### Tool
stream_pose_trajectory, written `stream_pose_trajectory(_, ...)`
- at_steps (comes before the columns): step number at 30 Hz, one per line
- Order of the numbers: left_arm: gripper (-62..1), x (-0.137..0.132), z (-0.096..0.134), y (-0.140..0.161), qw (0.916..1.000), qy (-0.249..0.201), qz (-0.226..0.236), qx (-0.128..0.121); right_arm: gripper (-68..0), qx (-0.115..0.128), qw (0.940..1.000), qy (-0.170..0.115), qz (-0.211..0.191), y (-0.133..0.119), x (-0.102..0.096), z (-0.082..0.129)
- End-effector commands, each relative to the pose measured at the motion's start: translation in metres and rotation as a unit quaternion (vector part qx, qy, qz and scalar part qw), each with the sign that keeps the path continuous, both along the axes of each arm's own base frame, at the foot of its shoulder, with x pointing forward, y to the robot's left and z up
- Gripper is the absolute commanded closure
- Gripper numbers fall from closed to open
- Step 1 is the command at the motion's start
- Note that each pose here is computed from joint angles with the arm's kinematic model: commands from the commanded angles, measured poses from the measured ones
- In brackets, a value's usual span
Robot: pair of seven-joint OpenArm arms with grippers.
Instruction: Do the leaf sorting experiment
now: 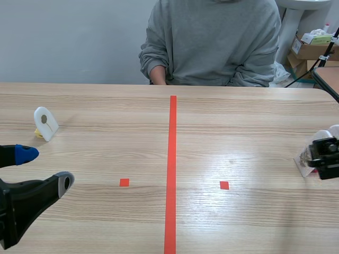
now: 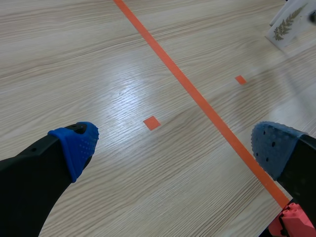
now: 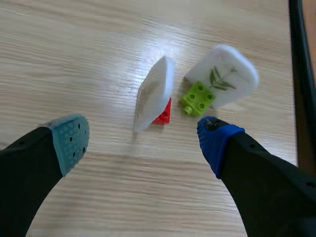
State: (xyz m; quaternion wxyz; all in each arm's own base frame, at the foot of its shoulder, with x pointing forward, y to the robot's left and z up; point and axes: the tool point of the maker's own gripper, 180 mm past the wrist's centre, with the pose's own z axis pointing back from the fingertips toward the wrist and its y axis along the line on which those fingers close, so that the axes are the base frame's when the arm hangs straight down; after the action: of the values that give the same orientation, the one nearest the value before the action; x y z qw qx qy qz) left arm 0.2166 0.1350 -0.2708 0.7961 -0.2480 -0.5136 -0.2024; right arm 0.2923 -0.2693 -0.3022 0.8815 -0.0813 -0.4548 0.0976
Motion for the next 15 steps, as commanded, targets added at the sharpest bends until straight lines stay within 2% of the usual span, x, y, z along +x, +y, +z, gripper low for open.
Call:
stream_pose_trajectory(1,-62.3,0.003,0.011,-0.004,0.9998,-0.017,-0.002,-0.009,-45.0,0.002,0.9995,-0.016,0.029,0.006,-0.004,0.018)
stream_pose_trajectory(4,-62.3,0.003,0.011,-0.004,0.9998,-0.017,-0.002,-0.009,-45.0,0.031,0.9937,-0.034,0.102,0.035,-0.016,0.042)
stream_pose_trajectory(6,-62.3,0.003,0.011,-0.004,0.9998,-0.017,-0.002,-0.01,-45.0,0.058,0.9855,-0.042,0.154,0.058,-0.024,0.054)
stream_pose_trajectory(8,-62.3,0.003,0.011,-0.004,0.9998,-0.017,-0.002,-0.01,-45.0,0.084,0.9744,-0.042,0.204,0.079,-0.031,0.062)
stream_pose_trajectory(11,-62.3,0.003,0.011,-0.004,0.9998,-0.018,-0.002,-0.011,-45.0,0.122,0.9546,-0.038,0.269,0.104,-0.042,0.068)
stream_pose_trajectory(15,-62.3,0.004,0.014,-0.004,0.9996,-0.022,0.0,-0.017,-45.0,0.162,0.9467,-0.041,0.275,0.112,-0.044,0.076)
